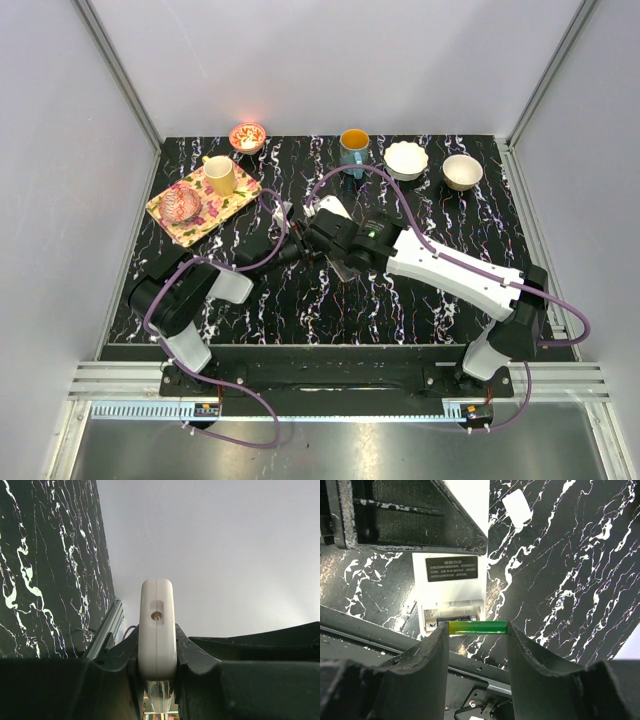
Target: Load the batteries into the remote control
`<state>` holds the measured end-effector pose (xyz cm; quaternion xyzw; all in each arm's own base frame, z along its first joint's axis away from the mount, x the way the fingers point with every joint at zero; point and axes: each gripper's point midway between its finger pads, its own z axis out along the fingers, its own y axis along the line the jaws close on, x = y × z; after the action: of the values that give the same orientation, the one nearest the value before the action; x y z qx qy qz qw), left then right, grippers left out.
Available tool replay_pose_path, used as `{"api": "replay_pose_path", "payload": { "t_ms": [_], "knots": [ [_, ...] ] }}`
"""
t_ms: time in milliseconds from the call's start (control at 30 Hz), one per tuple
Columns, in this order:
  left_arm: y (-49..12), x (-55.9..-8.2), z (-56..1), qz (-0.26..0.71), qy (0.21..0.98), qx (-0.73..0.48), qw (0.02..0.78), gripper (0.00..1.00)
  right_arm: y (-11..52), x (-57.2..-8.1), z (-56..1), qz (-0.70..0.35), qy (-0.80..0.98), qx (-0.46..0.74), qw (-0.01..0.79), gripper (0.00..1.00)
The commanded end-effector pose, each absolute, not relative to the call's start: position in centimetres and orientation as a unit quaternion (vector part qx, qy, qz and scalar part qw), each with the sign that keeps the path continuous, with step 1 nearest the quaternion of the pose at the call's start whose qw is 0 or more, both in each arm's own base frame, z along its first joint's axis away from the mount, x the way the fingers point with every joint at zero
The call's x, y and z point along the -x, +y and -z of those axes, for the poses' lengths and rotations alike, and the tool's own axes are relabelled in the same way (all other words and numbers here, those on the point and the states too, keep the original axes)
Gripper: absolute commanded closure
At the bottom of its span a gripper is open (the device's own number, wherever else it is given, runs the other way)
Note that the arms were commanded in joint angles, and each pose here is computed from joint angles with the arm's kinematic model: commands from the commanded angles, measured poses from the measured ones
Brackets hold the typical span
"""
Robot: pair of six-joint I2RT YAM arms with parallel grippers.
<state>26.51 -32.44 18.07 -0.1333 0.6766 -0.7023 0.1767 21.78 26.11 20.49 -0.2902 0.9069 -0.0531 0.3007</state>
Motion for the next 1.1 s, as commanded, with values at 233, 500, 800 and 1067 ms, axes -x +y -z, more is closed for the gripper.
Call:
{"api": "replay_pose_path", "payload": {
  "t_ms": [233,500,800,1067],
  "knots": [
    [-31.5,-24.4,-28.6,0.798,0.528,0.002,0.291,1.0,27.3,-20.8,-20.5,0.031,0.91,0.297,0.287,1.0],
    [-31.4,-24.3,-28.7,0.798,0.528,0.003,0.291,1.0,27.1,-21.2,-20.4,0.046,0.909,0.296,0.292,0.84],
    [-31.3,-24.0,-28.9,0.799,0.526,-0.001,0.291,1.0,26.9,-22.0,-20.5,0.067,0.906,0.287,0.305,0.78],
    [-31.3,-23.6,-28.8,0.799,0.527,-0.002,0.289,1.0,27.2,-22.6,-20.7,0.073,0.903,0.286,0.314,0.72]
  ]
}}
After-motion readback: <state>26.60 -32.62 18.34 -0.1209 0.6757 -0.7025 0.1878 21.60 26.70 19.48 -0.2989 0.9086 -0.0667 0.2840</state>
